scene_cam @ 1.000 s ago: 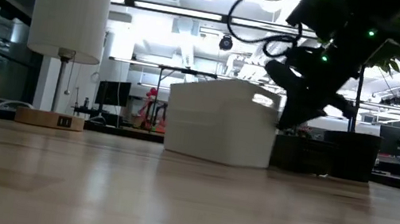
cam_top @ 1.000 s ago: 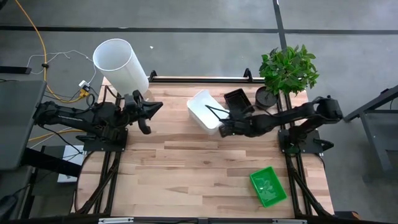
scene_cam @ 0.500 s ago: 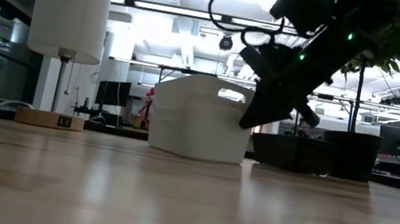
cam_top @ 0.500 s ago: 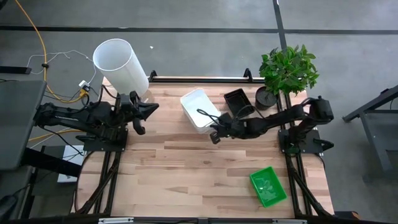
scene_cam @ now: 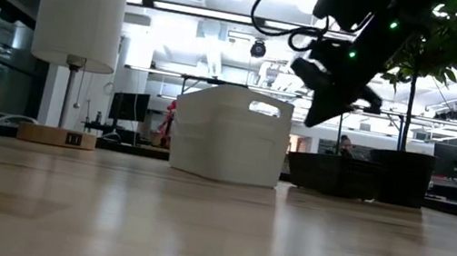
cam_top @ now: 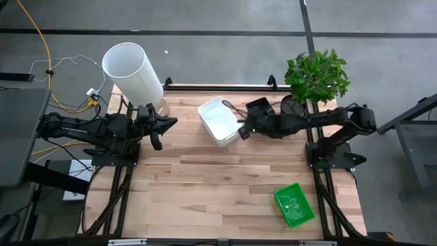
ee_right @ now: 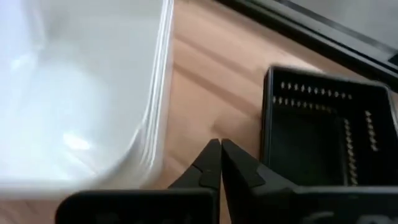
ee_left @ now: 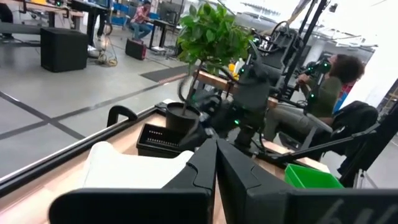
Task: Stack baskets by color
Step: Stack the bottom white bin on top of the top white bins, then adjust the stacked black bins
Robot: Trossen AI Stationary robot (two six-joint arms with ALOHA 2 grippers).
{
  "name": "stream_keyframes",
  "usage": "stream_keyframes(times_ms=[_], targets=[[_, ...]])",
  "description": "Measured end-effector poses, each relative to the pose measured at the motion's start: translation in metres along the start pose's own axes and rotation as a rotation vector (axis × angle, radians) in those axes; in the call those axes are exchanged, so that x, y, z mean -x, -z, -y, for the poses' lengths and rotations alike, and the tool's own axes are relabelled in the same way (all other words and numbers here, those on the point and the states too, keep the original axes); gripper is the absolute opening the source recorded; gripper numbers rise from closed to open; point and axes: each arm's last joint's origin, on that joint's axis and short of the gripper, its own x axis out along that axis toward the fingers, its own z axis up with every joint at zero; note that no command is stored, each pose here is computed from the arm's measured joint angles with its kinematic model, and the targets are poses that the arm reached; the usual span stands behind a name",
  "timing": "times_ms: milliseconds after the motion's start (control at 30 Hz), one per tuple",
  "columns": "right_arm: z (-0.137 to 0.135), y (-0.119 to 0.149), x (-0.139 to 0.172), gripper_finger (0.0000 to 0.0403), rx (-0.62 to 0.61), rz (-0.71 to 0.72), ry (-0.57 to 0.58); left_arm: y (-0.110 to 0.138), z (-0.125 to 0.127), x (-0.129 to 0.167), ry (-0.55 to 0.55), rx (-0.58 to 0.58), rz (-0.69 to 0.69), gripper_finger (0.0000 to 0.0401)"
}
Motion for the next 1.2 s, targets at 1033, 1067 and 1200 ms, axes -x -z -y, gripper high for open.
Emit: stream_keyframes(times_ms=[1033,1067,1200], targets=[[0.047,0.005,0.004,0.0000,-0.134,-0.282,0.097,0.006,-0.001,0.000,0.014,-0.027,-0.064,0.0000],[0.049,0.005,-0.002,0.0000,-0.125,-0.308,0.103,0.006,-0.001,0.000,0.013,-0.026,-0.064,0.0000],[0.053,0.004,-0.026,0.0000,-0.116,-0.347,0.110,0.006,-0.001,0.000,0.013,-0.016,-0.063,0.0000]])
